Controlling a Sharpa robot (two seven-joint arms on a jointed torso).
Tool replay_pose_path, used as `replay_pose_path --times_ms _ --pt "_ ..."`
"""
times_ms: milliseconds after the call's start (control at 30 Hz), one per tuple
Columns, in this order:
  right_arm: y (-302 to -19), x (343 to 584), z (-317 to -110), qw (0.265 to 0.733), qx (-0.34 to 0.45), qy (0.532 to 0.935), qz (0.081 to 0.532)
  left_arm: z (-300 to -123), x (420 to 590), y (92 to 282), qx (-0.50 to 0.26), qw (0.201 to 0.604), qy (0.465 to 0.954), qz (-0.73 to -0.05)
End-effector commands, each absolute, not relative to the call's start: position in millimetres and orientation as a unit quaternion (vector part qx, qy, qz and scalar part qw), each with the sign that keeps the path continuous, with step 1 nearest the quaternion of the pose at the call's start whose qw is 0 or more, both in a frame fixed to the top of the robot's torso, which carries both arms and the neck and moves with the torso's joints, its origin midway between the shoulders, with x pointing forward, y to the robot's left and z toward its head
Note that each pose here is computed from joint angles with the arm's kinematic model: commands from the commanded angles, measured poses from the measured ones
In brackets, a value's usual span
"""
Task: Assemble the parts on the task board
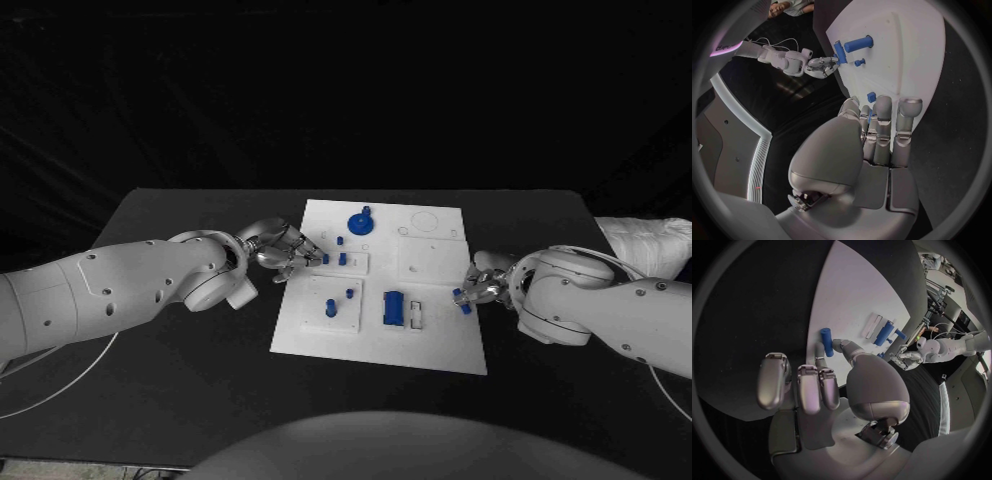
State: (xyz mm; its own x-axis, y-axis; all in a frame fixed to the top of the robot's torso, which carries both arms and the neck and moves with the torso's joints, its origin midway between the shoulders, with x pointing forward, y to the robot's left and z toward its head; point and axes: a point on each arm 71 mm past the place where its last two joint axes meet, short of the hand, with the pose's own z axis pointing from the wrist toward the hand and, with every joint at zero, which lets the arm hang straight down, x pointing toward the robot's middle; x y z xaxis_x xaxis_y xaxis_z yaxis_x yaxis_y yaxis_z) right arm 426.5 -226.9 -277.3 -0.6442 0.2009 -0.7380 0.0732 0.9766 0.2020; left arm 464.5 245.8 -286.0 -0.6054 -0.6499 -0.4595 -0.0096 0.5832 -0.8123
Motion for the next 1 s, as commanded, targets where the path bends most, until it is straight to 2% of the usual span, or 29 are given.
replay_pose_path --times_ms 33,233,400,1000 --pt "-234.4 417.5 -292.2 0.364 0.139 0.918 0.076 -286.8 463.3 243.5 -0.202 0.385 0.802 -0.409" --pt "-238.9 414.4 -292.3 0.331 0.204 0.916 0.096 -286.7 463.2 243.9 -0.202 0.386 0.801 -0.41" --pt "-238.7 412.4 -286.6 0.32 0.228 0.913 0.108 -286.4 463.3 244.7 -0.202 0.388 0.799 -0.411" --pt "-220.2 402.0 -272.8 0.275 0.252 0.916 0.149 -286.5 463.6 244.7 -0.201 0.388 0.799 -0.413"
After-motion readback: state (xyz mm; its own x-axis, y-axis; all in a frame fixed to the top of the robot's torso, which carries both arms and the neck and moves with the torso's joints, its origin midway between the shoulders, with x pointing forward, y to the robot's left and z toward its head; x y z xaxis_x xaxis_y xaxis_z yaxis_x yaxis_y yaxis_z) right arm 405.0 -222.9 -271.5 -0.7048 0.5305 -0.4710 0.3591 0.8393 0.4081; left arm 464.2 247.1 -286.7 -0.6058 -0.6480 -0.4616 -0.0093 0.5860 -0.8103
